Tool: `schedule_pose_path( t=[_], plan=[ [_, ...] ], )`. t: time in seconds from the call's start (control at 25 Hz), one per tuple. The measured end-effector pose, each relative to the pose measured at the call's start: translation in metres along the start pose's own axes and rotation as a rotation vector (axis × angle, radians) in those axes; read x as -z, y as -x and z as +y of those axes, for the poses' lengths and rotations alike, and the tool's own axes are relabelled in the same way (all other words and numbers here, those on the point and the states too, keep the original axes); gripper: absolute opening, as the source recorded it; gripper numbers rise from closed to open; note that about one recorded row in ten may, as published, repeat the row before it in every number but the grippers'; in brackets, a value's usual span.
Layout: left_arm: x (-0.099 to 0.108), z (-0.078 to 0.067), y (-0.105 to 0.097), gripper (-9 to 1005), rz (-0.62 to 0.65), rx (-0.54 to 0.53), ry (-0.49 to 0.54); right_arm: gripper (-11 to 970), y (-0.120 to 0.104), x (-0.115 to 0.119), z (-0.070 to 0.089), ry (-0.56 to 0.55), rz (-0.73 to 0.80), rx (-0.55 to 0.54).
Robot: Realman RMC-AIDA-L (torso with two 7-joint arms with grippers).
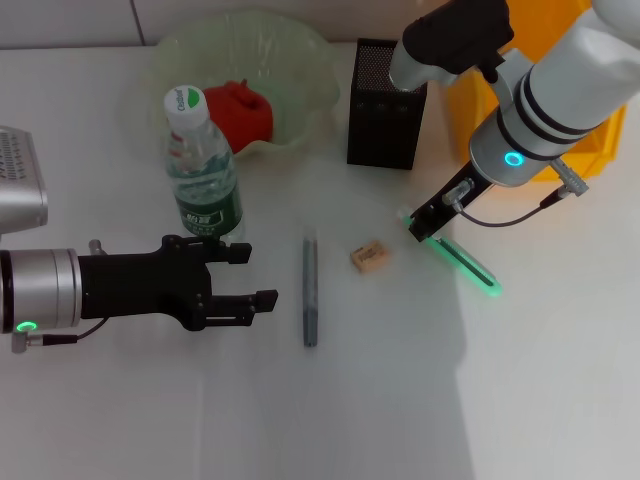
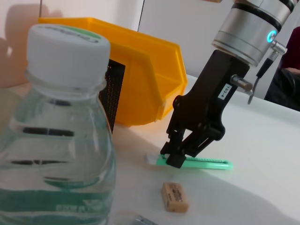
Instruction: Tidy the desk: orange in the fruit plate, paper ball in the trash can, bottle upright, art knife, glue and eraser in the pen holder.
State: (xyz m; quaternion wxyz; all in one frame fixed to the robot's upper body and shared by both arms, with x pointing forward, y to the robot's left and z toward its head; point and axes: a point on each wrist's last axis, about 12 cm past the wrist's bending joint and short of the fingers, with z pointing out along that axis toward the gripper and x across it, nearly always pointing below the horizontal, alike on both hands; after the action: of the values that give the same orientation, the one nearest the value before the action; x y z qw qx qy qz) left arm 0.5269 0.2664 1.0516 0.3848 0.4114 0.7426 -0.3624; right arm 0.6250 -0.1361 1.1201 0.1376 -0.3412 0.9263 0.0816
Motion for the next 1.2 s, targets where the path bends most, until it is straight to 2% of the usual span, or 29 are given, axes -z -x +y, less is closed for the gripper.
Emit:
schedule_pose_path(
  t=[0.12,0.32,0.48,0.52,0.56,0.64,0.68,0.72,0.76,0.84,0.88,1.0,1.2],
  plan=[
    [0.000,0.000,0.000,770,0.000,0.000,0.001,179,-0.002,0.010,0.000,0.011,-0.023,-0.001],
    [0.000,0.000,0.001,770,-0.004,-0.001,0.001,179,-0.008,0.059,-0.004,0.061,-0.184,-0.036],
    [0.001,0.000,0.002,770,-0.006,-0.002,-0.001,196,-0.025,0.109,-0.019,0.174,-0.516,-0.125],
    [0.001,0.000,0.002,770,-0.006,-0.002,-0.001,201,-0.036,0.130,-0.033,0.242,-0.739,-0.171],
    [0.001,0.000,0.002,770,-0.006,-0.002,-0.001,205,-0.036,0.130,-0.033,0.242,-0.739,-0.171],
    [0.001,0.000,0.002,770,-0.006,-0.002,-0.001,214,-0.042,0.139,-0.046,0.299,-0.915,-0.175],
    [0.001,0.000,0.002,770,-0.006,-0.002,-0.001,218,-0.045,0.139,-0.053,0.321,-0.991,-0.171],
    [0.000,0.000,0.002,770,-0.007,-0.003,-0.002,222,-0.049,0.126,-0.068,0.365,-1.096,-0.200],
    [0.000,0.000,0.002,770,-0.007,-0.004,-0.003,227,-0.049,0.126,-0.068,0.365,-1.096,-0.200],
    [0.000,0.000,0.002,770,-0.007,-0.004,-0.004,235,-0.052,0.109,-0.080,0.388,-1.160,-0.243],
    [0.000,0.000,0.002,770,-0.007,-0.004,-0.004,240,-0.052,0.090,-0.089,0.393,-1.205,-0.299],
    [-0.001,0.000,0.003,770,-0.006,-0.011,-0.004,253,-0.052,0.073,-0.094,0.362,-1.242,-0.334],
    [-0.002,-0.001,0.002,770,-0.008,-0.007,-0.005,274,-0.045,0.037,-0.091,0.279,-1.238,-0.397]
  ],
)
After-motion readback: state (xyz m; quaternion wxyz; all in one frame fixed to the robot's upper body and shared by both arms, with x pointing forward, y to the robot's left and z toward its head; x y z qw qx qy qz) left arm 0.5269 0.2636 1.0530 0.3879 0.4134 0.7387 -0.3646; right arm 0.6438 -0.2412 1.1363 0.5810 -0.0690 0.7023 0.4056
